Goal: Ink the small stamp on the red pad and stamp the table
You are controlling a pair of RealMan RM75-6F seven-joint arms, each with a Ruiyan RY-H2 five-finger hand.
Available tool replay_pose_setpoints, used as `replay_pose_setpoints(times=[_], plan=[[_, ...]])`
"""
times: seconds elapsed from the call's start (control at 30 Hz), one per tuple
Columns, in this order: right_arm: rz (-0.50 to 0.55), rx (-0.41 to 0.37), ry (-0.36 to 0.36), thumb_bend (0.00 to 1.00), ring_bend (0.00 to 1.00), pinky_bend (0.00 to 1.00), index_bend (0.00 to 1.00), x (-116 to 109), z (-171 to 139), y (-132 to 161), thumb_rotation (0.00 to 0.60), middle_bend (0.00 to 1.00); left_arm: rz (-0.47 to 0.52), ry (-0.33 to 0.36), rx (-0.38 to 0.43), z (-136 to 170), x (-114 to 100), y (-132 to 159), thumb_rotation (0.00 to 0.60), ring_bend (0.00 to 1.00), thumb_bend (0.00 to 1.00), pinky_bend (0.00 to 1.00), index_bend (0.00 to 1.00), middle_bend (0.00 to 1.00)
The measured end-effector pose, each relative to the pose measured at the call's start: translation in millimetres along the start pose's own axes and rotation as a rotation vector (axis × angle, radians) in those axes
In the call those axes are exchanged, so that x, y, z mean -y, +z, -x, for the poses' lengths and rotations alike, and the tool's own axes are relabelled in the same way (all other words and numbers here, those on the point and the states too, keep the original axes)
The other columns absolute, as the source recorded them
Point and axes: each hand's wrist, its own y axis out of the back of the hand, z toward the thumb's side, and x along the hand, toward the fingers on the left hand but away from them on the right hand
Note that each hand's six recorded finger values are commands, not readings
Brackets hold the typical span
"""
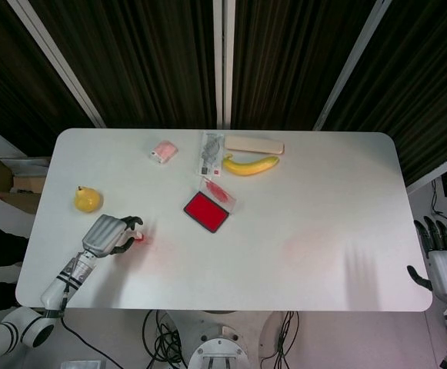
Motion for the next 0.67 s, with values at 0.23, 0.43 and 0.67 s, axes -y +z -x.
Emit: replay_pose_setpoints(times=[0.23,0.43,0.67], plan=[[0.006,-0.001,-0.019,0.15,0.0,0.0,0.0,-7,-2,-2,0.6,0.0,-0.012,0.135,-0.043,22,-38,-16,0.6,0.48,0.32,0.67,0.26,0.31],[0.004,0.003,-0.02,0.12,0.0,0.0,0.0,-8,-11,-7,0.6,0.0,-0.002,0.272,-0.121,76,-76,-47,0.046,0.08,0.24,0.2,0.2,0.12],[0.004,-0.004,-0.036,0.12,0.0,0.0,0.0,-8,-19,-6,0.6,0.0,-0.051,0.252,-0.266,141,-85,-88,0.0,0.08,0.21,0.19,0.15,0.1]])
